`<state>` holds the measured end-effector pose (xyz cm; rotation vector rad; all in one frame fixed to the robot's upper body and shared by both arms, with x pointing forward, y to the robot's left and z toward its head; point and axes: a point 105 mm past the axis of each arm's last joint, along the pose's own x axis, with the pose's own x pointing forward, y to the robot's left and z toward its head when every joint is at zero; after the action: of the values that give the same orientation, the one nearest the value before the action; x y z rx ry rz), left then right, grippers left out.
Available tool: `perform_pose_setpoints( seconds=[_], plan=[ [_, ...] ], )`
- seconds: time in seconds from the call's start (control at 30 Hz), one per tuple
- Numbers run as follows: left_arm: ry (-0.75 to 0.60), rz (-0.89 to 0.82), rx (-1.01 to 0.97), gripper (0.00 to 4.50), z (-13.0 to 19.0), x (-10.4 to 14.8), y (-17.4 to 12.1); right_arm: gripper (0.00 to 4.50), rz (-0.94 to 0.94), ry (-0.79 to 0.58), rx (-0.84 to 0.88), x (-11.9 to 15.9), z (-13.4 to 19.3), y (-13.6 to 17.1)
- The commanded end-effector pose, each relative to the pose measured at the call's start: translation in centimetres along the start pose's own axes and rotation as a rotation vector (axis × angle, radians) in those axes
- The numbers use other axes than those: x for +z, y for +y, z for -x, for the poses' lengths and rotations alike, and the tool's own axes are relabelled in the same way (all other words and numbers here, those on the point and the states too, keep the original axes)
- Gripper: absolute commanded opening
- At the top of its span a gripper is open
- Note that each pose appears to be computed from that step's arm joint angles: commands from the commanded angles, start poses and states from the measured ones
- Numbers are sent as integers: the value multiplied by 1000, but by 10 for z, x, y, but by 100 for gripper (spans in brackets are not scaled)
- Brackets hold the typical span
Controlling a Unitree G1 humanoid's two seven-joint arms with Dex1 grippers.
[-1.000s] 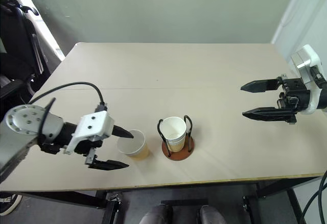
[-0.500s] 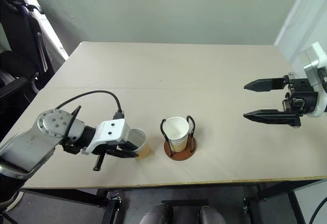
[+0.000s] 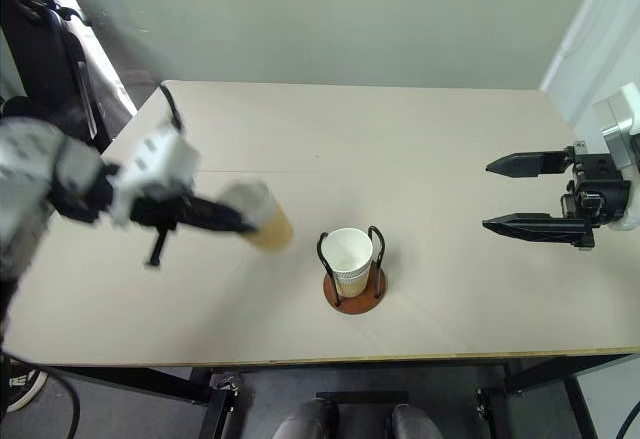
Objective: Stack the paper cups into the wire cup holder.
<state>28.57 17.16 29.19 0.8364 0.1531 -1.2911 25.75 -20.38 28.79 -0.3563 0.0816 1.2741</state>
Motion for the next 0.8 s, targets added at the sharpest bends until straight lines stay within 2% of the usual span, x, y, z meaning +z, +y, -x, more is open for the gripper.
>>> perform_pose_setpoints(
  seconds=[0.03, 0.17, 0.33, 0.63, 0.8],
  plan=[
    [-35, -140, 27, 3, 6, 30, 19, 450, 69, -1, -36, 11, 6, 0],
    [-133, -259, -133, 3, -25, 63, 18, 450, 79, 2, -47, 11, 6, -1],
    [-220, -310, -318, 3, -61, 79, 2, 450, 86, 13, -63, 9, 5, 1],
    [-198, -315, -451, 3, -79, 69, -14, 450, 76, 53, -104, 4, 8, 7],
    [-139, -336, -483, 3, -88, 56, -18, 450, 76, 53, -107, 4, 6, 10]
  ],
)
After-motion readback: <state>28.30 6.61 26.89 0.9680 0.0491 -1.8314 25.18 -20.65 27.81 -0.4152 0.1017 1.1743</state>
